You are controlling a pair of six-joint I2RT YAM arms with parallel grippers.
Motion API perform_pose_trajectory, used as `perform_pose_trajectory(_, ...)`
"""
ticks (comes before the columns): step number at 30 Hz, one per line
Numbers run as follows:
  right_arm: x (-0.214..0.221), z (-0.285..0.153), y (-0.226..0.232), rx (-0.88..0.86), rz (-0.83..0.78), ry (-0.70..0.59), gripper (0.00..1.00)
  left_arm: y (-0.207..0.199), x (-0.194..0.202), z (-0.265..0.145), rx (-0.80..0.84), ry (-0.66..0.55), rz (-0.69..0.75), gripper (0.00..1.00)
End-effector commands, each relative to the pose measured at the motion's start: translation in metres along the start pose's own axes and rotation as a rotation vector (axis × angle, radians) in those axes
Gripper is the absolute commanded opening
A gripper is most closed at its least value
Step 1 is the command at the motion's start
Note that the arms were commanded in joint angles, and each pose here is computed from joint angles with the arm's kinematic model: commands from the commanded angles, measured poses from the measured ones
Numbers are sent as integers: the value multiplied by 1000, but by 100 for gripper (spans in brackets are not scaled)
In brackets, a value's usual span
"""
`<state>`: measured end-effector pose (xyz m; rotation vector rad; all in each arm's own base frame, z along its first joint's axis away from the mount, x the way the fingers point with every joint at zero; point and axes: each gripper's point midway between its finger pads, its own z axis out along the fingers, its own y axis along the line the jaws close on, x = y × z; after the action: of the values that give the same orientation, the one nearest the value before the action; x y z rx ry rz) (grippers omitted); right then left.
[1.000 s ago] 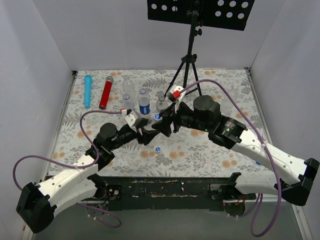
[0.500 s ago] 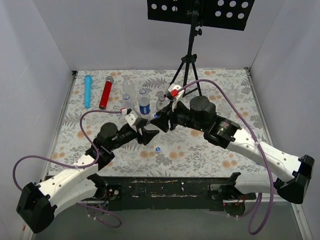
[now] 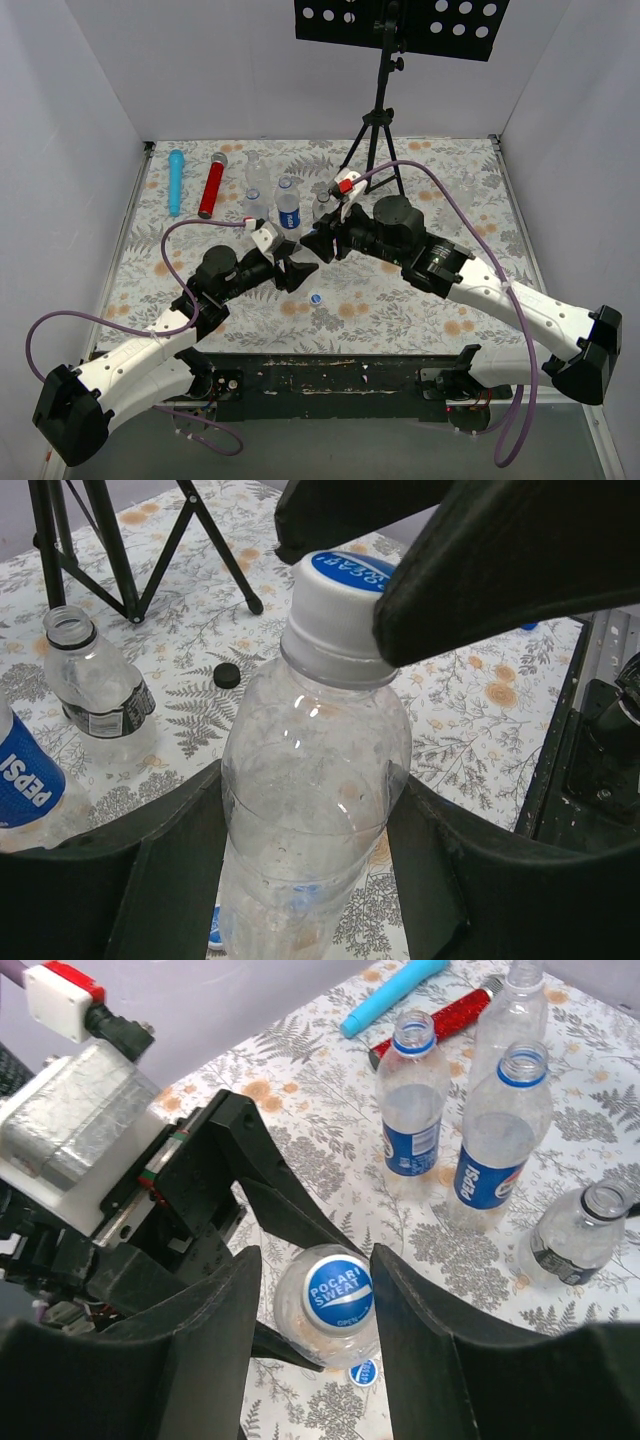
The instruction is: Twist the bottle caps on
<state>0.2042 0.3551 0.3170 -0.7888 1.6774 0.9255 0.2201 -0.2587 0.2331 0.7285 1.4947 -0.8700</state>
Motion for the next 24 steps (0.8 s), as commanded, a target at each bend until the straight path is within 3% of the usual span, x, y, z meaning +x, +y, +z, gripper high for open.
perform_pose_trajectory(1, 30, -6, -21, 117, 21, 75, 57, -4, -52, -5, 1, -172, 54, 18)
perform_pose_trajectory(9, 28, -11, -27, 150, 17, 67, 59, -5, -54, -6, 5, -186, 46, 18)
perform_pose_trajectory(16, 17, -9, -7, 40, 18, 16, 53, -13, -48, -2, 65, -163, 41, 20)
perform_pose_trajectory(19, 17, -7, -2, 9, 19, 14, 39, -15, -45, 0, 82, -150, 35, 23)
perform_pose_trajectory(22, 18, -9, -5, 21, 14, 24, 17, -15, -45, 1, 83, -144, 30, 27)
perform_pose_trajectory(24, 19, -12, -9, 36, 14, 30, 4, -14, -45, 2, 75, -139, 19, 36)
